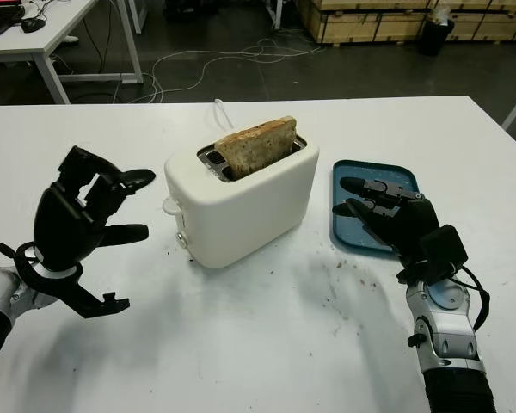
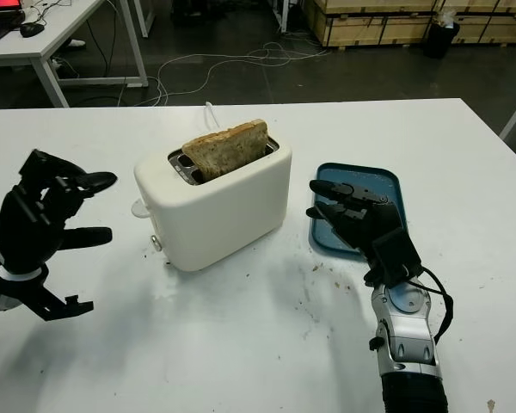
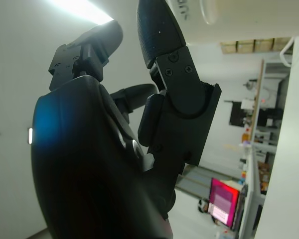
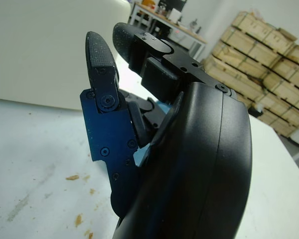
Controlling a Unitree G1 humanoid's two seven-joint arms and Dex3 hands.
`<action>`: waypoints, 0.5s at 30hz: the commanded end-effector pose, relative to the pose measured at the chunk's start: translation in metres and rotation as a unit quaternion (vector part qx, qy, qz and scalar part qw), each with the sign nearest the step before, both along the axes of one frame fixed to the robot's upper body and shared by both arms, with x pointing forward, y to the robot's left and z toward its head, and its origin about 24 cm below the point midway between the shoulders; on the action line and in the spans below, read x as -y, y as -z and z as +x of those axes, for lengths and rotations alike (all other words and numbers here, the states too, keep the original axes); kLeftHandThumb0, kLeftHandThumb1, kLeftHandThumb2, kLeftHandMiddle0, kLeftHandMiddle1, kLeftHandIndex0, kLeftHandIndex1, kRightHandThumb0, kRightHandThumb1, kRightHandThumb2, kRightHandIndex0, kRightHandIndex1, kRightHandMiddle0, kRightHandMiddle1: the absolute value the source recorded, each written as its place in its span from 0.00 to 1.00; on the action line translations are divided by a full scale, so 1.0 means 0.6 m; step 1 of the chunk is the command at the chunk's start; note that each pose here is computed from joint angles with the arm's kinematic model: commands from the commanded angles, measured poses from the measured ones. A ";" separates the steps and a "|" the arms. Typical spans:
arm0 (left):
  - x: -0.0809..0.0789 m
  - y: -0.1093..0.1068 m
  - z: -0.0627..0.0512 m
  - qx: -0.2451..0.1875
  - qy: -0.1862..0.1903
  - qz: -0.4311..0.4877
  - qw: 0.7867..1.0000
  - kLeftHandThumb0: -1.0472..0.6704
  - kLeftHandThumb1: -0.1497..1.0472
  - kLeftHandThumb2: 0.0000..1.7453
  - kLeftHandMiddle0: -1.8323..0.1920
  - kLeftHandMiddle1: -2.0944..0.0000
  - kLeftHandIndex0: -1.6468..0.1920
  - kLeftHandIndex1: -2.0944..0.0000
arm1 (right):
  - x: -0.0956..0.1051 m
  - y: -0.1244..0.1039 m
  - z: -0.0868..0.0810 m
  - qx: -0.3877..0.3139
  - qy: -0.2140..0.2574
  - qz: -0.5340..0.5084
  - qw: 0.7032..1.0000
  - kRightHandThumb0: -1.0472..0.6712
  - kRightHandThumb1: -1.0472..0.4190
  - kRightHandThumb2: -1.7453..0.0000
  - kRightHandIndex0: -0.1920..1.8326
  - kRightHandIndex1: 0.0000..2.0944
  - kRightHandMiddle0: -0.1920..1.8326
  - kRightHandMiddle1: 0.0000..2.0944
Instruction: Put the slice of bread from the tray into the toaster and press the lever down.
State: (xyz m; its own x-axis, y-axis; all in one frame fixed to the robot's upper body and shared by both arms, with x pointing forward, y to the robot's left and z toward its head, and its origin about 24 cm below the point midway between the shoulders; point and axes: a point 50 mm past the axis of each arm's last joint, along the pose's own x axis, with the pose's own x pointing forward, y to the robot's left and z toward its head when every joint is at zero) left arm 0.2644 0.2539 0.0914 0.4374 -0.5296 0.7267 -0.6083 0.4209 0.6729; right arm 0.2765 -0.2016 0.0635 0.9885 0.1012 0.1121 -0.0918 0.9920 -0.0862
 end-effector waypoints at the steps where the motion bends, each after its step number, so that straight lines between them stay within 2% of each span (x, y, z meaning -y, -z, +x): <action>1: 0.000 -0.005 0.004 0.015 0.008 0.017 1.000 0.19 0.89 0.48 0.91 0.17 0.90 0.62 | -0.003 -0.007 0.003 0.013 -0.003 -0.001 1.000 0.29 0.09 0.94 0.53 0.30 0.61 0.00; 9: 0.006 0.000 0.009 0.009 0.021 0.034 0.999 0.19 0.89 0.45 0.91 0.17 0.90 0.58 | -0.002 -0.007 0.003 0.014 -0.004 0.001 1.000 0.30 0.09 0.94 0.53 0.30 0.61 0.00; 15: 0.009 0.006 0.012 -0.026 0.038 0.028 0.999 0.18 0.89 0.42 0.91 0.17 0.90 0.53 | -0.003 -0.007 0.003 0.014 -0.001 0.000 1.000 0.30 0.09 0.94 0.53 0.30 0.61 0.00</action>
